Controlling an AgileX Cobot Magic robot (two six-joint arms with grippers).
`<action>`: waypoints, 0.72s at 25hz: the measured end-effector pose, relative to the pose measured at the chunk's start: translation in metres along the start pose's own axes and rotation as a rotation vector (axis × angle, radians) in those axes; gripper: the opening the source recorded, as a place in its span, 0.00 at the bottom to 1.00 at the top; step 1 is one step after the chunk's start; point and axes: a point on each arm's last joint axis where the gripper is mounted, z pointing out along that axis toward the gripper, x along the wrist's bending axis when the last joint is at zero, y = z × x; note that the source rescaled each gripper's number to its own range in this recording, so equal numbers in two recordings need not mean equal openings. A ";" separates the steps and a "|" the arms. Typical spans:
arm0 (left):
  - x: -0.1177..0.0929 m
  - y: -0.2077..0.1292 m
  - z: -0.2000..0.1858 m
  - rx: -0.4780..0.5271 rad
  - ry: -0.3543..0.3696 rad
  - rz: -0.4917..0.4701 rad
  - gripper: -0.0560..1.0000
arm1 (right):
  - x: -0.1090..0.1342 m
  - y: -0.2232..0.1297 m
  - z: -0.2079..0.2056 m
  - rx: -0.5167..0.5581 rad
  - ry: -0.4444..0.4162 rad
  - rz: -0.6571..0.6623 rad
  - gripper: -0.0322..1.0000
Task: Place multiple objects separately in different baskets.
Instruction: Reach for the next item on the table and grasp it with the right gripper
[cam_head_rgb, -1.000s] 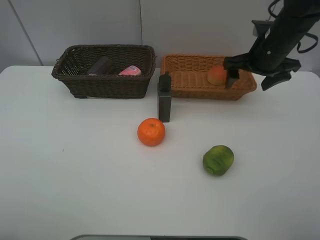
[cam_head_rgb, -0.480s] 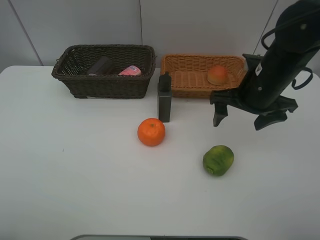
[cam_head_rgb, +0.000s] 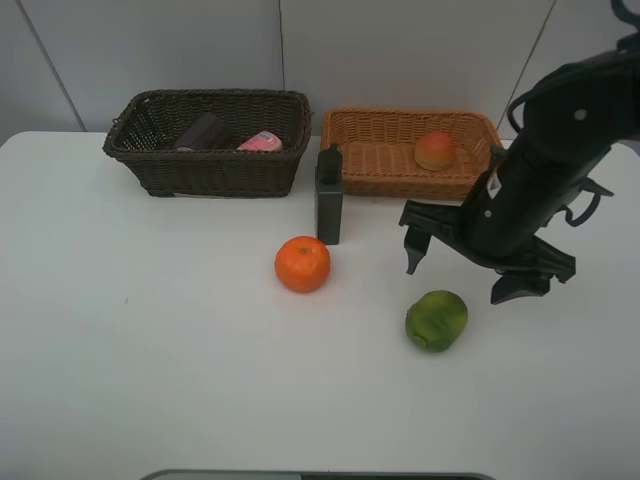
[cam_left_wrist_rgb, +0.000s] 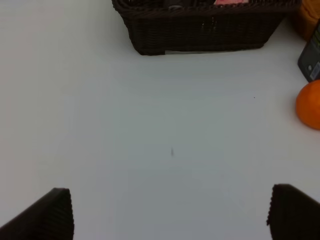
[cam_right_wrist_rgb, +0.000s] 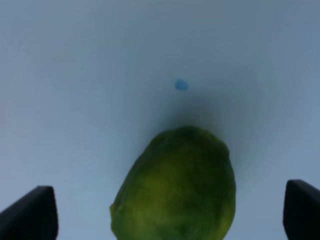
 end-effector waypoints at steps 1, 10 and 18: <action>0.000 0.000 0.000 0.000 0.000 0.000 0.97 | 0.000 -0.001 0.003 0.005 -0.005 0.017 1.00; 0.000 0.000 0.000 0.000 0.000 0.000 0.97 | 0.002 -0.006 0.031 0.076 -0.076 0.044 1.00; 0.000 0.000 0.000 0.000 0.000 0.000 0.97 | 0.012 -0.014 0.051 0.120 -0.064 0.069 1.00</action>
